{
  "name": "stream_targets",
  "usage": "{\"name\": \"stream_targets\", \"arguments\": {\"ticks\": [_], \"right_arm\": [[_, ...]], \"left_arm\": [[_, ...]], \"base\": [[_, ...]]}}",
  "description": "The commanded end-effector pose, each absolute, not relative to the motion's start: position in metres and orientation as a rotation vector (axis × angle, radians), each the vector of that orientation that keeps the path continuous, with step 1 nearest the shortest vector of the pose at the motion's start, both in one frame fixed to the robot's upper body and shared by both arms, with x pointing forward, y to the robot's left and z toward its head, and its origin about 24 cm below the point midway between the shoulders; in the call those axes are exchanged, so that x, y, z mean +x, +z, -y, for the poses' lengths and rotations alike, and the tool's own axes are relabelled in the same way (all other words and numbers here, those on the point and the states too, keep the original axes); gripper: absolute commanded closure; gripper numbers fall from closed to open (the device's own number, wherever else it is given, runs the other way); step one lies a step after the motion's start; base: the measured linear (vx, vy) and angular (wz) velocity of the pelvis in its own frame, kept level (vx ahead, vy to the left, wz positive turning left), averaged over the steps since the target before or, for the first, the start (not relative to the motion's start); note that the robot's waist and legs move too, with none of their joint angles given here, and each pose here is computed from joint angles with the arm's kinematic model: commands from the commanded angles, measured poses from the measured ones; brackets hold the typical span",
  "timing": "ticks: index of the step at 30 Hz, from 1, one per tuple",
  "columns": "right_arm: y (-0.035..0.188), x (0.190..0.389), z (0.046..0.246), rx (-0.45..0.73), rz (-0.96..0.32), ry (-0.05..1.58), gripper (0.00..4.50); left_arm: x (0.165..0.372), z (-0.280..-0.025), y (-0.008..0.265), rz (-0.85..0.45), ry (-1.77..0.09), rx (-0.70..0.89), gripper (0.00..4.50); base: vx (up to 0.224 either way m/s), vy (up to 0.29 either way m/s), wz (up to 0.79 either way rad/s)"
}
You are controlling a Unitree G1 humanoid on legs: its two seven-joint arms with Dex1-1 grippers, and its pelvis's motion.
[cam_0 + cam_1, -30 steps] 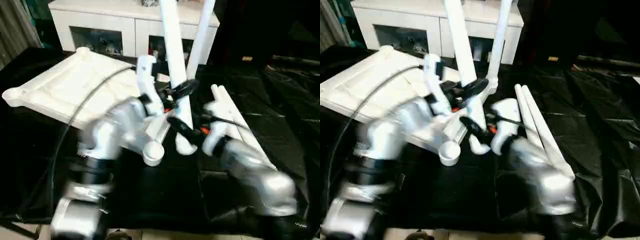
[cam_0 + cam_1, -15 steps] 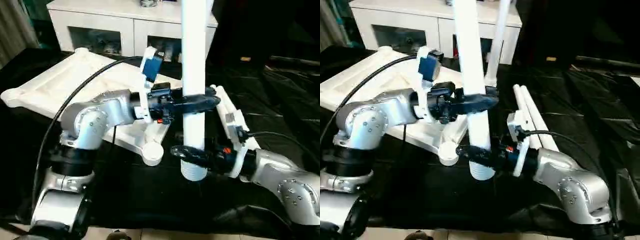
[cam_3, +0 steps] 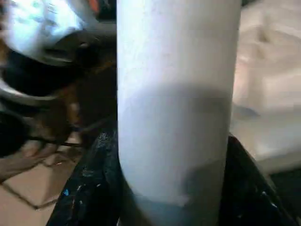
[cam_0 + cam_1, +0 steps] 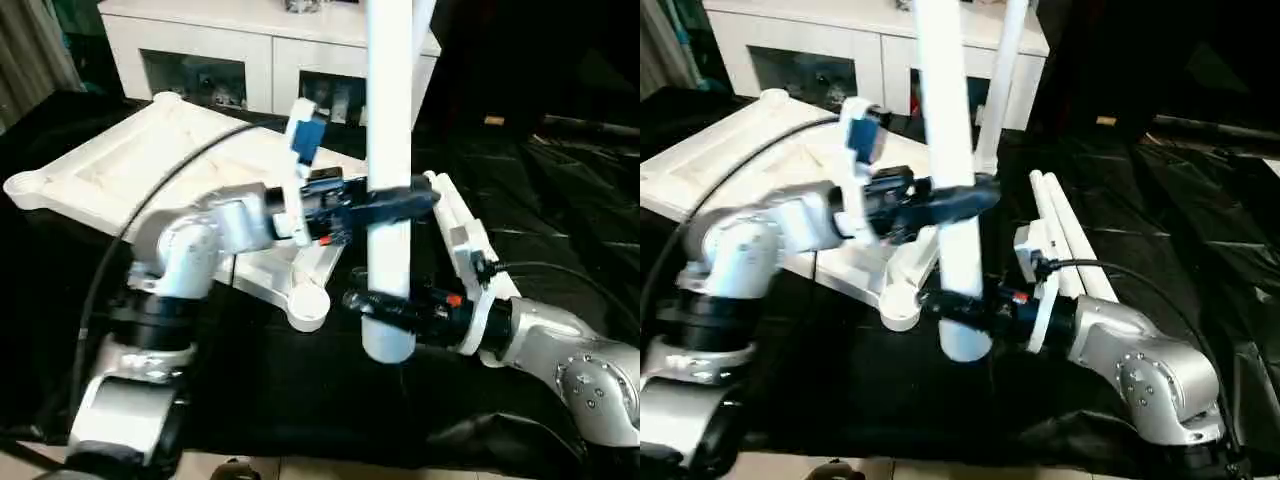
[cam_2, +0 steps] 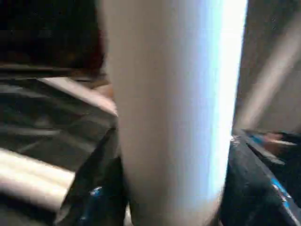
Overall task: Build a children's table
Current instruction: Pick table leg
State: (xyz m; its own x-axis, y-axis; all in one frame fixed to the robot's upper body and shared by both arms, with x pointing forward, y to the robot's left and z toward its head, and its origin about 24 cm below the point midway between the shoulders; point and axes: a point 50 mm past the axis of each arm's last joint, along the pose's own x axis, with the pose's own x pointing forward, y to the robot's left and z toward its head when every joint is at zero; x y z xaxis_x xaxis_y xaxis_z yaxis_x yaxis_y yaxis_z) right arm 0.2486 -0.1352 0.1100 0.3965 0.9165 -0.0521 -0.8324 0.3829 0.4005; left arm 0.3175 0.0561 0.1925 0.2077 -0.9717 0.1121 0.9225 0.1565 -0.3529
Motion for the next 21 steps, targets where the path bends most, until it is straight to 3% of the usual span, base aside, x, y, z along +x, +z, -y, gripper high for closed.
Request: {"name": "stream_targets", "arguments": {"ticks": [1, 2, 5, 7, 15, 17, 21], "right_arm": [[0.1122, 0.2528, 0.1381, 0.304, -0.269, 1.089, 2.57], [0.1124, 0.2535, 0.1378, 0.303, -0.267, 1.084, 2.58], [0.1125, 0.2548, 0.1364, 0.300, -0.262, 1.075, 2.59], [0.1123, 0.2557, 0.1357, 0.294, -0.261, 1.071, 2.59], [0.1135, 0.2603, 0.1337, 0.259, -0.250, 1.052, 2.59], [0.1154, 0.2596, 0.1325, 0.288, -0.248, 1.075, 2.03], [0.1182, 0.2571, 0.1339, 0.287, -0.260, 1.112, 1.68]], "left_arm": [[0.3244, -0.0547, 0.1958, -0.149, -1.245, -0.295, 1.68], [0.3250, -0.0545, 0.1953, -0.159, -1.221, -0.294, 2.13], [0.3223, -0.0536, 0.1974, -0.154, -1.220, -0.293, 2.13], [0.3225, -0.0531, 0.1980, -0.148, -1.206, -0.283, 2.45], [0.3243, -0.0493, 0.1997, -0.130, -1.169, -0.295, 2.55], [0.3227, -0.0490, 0.2006, -0.123, -1.199, -0.288, 2.55], [0.3173, -0.0497, 0.2029, -0.110, -1.295, -0.237, 2.58]], "base": [[0.000, 0.000, 0.00], [0.000, 0.000, 0.00], [0.000, 0.000, 0.00], [0.000, 0.000, 0.00], [0.000, 0.000, 0.00], [0.000, 0.000, 0.00], [0.000, 0.000, 0.00]]}}
